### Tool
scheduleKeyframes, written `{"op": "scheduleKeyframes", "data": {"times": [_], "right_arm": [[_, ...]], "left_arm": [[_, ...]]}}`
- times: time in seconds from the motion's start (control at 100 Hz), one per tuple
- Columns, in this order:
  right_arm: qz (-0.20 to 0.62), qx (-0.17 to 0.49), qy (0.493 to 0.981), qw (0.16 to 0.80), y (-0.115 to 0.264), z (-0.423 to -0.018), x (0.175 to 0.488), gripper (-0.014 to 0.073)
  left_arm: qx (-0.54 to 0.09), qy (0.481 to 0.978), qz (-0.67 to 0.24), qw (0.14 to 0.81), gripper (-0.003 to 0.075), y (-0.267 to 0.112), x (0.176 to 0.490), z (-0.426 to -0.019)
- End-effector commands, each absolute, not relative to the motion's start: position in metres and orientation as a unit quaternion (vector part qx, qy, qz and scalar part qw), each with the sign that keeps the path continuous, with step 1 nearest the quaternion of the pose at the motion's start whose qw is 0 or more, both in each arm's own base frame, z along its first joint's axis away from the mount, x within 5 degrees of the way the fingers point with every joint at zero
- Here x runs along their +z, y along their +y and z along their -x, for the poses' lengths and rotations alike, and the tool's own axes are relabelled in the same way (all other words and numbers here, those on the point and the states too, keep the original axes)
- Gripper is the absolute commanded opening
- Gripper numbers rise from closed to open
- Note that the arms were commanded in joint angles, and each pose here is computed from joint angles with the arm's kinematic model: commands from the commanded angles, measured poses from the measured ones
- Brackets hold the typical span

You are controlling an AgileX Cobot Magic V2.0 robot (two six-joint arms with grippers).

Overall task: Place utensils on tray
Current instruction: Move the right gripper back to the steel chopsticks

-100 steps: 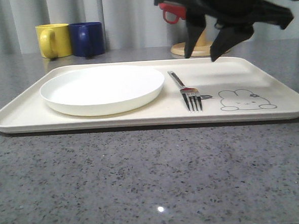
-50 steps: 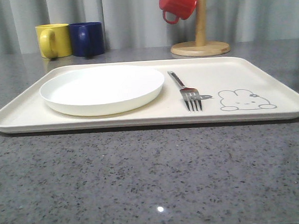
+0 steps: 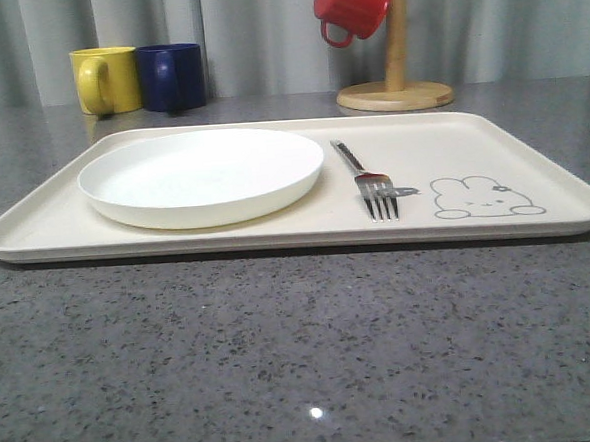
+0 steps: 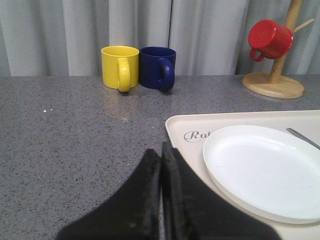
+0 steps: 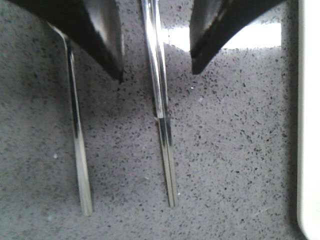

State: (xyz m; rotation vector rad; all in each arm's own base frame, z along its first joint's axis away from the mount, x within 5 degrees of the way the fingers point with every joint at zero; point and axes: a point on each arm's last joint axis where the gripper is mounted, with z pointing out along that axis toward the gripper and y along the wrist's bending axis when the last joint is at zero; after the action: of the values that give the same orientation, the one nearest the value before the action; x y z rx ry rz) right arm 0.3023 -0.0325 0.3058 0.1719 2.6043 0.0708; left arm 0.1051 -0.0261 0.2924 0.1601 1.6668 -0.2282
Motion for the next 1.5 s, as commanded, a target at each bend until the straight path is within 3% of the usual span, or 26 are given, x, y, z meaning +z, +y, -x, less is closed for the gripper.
{"op": "scheduleKeyframes", "data": {"times": [0.0, 0.34, 0.82, 0.94, 1.18, 1.49], "right_arm": [[-0.058, 0.026, 0.952, 0.300, -0.034, -0.307, 0.317, 0.0332], [-0.059, 0.029, 0.965, 0.255, -0.037, -0.326, 0.284, 0.0330], [-0.062, 0.033, 0.972, 0.225, -0.038, -0.336, 0.263, 0.0326], [-0.063, 0.035, 0.972, 0.223, -0.037, -0.337, 0.262, 0.0244], [-0.066, 0.042, 0.972, 0.221, -0.036, -0.335, 0.263, -0.0063], [-0.077, 0.069, 0.961, 0.258, -0.029, -0.321, 0.293, -0.0065]], "left_arm": [[-0.102, 0.702, -0.058, 0.703, -0.0018, -0.024, 0.309, -0.106], [-0.102, 0.702, -0.058, 0.703, -0.0018, -0.024, 0.309, -0.106], [-0.102, 0.702, -0.058, 0.703, -0.0018, -0.024, 0.309, -0.106], [-0.102, 0.702, -0.058, 0.703, -0.0018, -0.024, 0.309, -0.106], [-0.102, 0.702, -0.058, 0.703, -0.0018, -0.024, 0.309, -0.106], [-0.102, 0.702, -0.058, 0.703, -0.0018, -0.024, 0.309, -0.106]]}}
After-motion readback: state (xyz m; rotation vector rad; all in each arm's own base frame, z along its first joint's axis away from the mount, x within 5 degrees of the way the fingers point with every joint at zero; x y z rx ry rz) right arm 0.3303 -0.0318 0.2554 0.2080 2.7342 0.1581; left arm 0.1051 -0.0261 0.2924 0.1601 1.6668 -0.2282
